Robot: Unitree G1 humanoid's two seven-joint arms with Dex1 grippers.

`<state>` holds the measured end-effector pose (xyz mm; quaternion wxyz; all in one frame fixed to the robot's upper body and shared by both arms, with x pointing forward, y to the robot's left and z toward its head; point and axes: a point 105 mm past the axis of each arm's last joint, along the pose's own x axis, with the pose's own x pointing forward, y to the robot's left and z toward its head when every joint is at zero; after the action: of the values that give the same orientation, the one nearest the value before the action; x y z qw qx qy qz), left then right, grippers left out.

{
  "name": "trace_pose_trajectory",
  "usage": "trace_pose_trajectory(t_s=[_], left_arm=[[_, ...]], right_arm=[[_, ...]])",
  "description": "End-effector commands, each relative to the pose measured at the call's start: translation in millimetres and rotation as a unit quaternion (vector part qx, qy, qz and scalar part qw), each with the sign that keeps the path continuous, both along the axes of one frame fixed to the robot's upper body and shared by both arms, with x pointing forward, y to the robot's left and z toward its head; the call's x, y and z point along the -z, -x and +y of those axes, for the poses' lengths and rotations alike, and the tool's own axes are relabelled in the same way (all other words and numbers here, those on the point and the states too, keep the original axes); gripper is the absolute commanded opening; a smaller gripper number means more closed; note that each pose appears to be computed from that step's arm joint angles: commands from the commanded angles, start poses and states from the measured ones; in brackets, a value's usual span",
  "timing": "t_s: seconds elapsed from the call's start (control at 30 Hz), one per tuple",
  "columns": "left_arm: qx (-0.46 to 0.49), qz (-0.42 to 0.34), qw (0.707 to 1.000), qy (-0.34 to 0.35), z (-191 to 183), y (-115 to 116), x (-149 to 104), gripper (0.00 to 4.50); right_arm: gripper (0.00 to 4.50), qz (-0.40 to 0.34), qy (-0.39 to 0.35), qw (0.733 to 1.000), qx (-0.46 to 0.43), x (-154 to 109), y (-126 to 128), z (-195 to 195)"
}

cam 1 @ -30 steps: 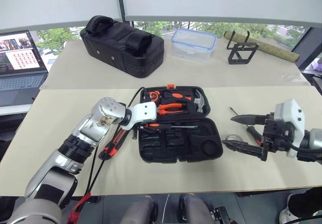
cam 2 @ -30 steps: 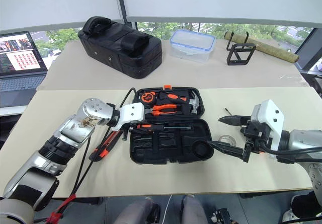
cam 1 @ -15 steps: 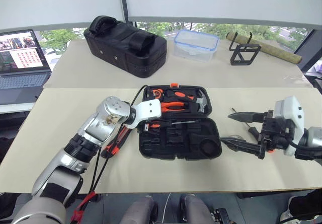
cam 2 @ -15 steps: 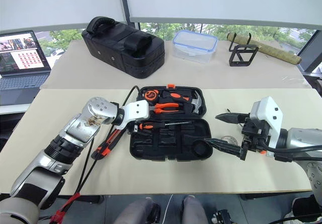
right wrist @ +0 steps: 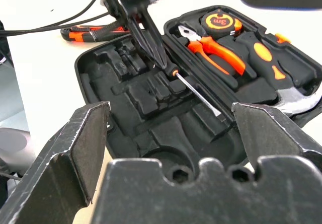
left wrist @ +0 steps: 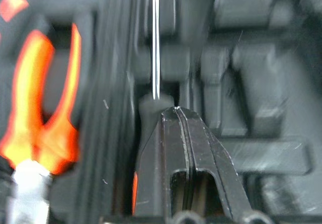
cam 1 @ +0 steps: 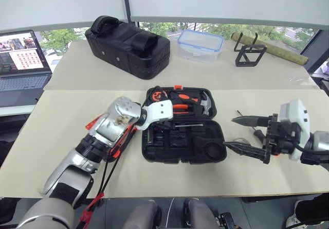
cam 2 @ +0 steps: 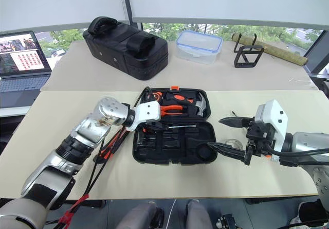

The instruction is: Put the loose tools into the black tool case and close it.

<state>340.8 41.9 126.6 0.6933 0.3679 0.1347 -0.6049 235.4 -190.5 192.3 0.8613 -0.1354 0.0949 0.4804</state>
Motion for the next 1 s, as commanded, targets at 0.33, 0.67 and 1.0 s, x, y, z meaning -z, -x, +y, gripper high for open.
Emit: trace_pose_trajectory(t_s=[0.33, 0.67, 1.0], left_arm=[[-0.022, -0.013, 1.0, -0.014, 5.9, -14.8, 8.9, 0.04], [-0.032, 0.047, 0.993, 0.107, 1.8, -8.5, -40.9, 0.04], [-0.016, -0.007, 1.0, 0.013, -7.7, -15.6, 5.7, 0.04]], right_arm=[[4.5, -0.009, 0.005, 0.999, 0.052, -1.4, 11.5, -17.0], [4.5, -0.012, 0.004, 0.999, 0.052, -2.6, 7.7, -16.8], [4.5, -0.014, 0.001, 0.999, 0.043, -1.8, 4.5, -11.5]])
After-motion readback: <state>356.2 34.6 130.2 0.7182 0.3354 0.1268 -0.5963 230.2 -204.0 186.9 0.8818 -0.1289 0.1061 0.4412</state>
